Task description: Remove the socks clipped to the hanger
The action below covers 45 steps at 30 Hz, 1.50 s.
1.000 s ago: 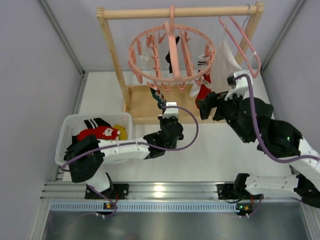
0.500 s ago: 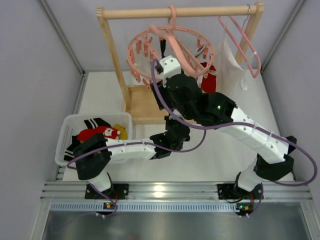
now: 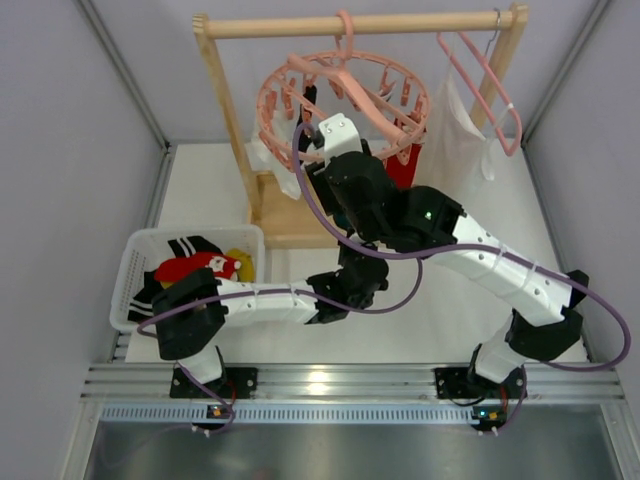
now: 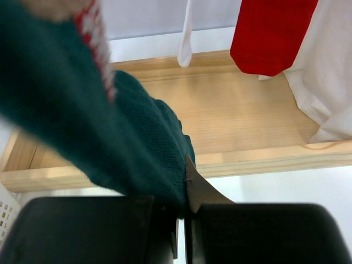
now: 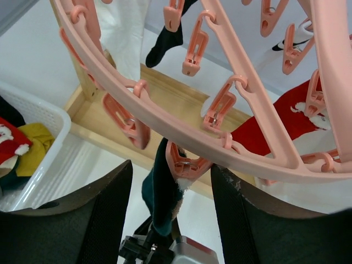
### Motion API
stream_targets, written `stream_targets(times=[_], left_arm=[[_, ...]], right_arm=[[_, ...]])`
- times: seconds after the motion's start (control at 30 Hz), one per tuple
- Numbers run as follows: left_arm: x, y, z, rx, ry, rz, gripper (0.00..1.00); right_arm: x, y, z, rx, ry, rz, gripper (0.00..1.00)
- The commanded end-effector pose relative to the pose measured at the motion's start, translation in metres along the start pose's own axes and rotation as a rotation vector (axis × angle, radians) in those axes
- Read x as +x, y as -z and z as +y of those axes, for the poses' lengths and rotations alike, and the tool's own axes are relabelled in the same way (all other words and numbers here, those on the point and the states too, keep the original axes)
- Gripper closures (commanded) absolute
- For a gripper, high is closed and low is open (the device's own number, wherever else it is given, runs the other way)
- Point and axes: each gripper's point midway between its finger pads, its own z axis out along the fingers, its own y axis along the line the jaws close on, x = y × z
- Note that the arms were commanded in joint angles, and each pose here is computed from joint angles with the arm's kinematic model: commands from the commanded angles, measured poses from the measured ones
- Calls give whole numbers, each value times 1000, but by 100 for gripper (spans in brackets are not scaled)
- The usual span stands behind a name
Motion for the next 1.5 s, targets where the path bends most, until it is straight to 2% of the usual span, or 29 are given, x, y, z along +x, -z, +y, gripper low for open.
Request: stream_targets(times=[0.0,0.5,0.7,1.2,1.4,1.47], left_arm=[[-14,0,-6,-7,46,-25,100],[-14,7,-16,15,55,-26,100],[-18,11,-17,26,61,-30,100],[-31,19,-17,51,100,-40,100],[-31,21,-18,58,106,-40,100],[-30,21,-18,59,103,-39,100]], right_arm=[[-9,6,-20,49,-41,-47,43],[-19,-2,-20,77,-128,-124,44],[-21,-3,-33,154,-166,-158,45],[-21,-11,-39,175,-206,-204,51],[-21,-12,-40,175,-228,-223,64],[-22,-12,-39,170,-231,-226,75]])
